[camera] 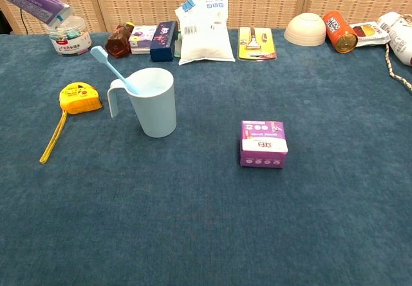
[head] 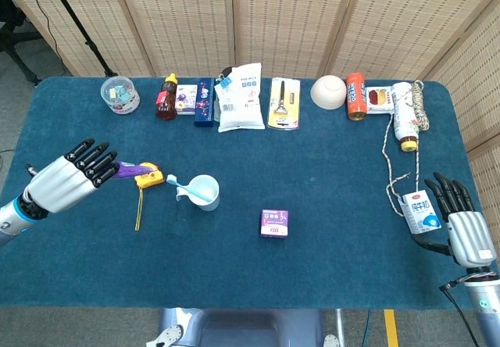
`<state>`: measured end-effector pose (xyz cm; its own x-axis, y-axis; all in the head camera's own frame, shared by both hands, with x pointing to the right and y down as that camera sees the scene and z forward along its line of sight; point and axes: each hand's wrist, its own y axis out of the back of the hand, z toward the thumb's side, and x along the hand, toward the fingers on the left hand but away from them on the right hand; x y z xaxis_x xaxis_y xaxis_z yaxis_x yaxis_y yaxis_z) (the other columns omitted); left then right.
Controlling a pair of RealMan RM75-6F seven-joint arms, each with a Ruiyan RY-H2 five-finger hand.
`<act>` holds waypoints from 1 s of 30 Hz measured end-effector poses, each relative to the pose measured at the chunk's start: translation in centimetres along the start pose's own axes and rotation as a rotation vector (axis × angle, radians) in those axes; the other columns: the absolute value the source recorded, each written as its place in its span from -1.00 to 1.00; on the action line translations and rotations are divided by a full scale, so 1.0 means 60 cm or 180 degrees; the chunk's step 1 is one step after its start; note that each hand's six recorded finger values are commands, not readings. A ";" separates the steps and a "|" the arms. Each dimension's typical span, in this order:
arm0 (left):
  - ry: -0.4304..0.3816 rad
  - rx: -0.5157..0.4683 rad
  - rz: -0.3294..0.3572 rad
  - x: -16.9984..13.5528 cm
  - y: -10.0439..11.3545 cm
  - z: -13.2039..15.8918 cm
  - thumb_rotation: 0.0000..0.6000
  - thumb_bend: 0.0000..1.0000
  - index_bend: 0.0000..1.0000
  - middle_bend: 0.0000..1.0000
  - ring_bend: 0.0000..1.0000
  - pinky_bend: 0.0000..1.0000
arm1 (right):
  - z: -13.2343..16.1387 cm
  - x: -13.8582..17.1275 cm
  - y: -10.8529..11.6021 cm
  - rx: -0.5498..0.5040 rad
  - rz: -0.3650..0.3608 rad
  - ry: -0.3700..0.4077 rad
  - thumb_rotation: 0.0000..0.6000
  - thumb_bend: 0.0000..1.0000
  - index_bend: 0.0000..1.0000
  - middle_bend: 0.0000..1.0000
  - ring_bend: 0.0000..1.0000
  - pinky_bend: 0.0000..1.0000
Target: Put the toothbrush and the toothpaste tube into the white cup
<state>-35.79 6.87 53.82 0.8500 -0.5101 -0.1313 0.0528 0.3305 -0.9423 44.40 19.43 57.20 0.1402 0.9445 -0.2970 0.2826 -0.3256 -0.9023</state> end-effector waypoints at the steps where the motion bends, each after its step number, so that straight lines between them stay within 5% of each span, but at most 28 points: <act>1: -0.0010 -0.0015 0.0042 0.008 0.004 0.004 1.00 -0.30 0.34 -0.01 -0.24 -0.10 | 0.000 0.000 0.001 -0.0003 -0.0005 -0.0001 1.00 -0.88 -0.96 -1.00 -1.00 -1.00; 7: -0.0097 -0.0106 0.0190 0.072 0.025 0.052 1.00 -0.30 0.34 -0.01 -0.25 -0.10 | -0.005 0.000 0.006 -0.0020 -0.0031 -0.0022 1.00 -0.88 -0.96 -1.00 -1.00 -1.00; 18: -0.0645 0.0232 -0.0437 0.166 -0.031 0.175 1.00 -0.30 0.34 -0.01 -0.26 -0.10 | -0.014 0.000 0.012 -0.0052 -0.0051 -0.0055 1.00 -0.89 -0.96 -1.00 -1.00 -1.00; 30: -0.0769 0.0246 -0.0437 0.186 -0.044 0.208 1.00 -0.30 0.34 -0.01 -0.26 -0.10 | -0.024 -0.002 0.017 -0.0067 -0.0076 -0.0103 1.00 -0.88 -0.96 -1.00 -1.00 -1.00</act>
<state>-19.90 10.24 58.70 0.9319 -0.3535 0.0818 0.2080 0.3358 -0.9187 46.02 18.91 56.78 0.1023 0.9528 -0.2857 0.3056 -0.3035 -0.9025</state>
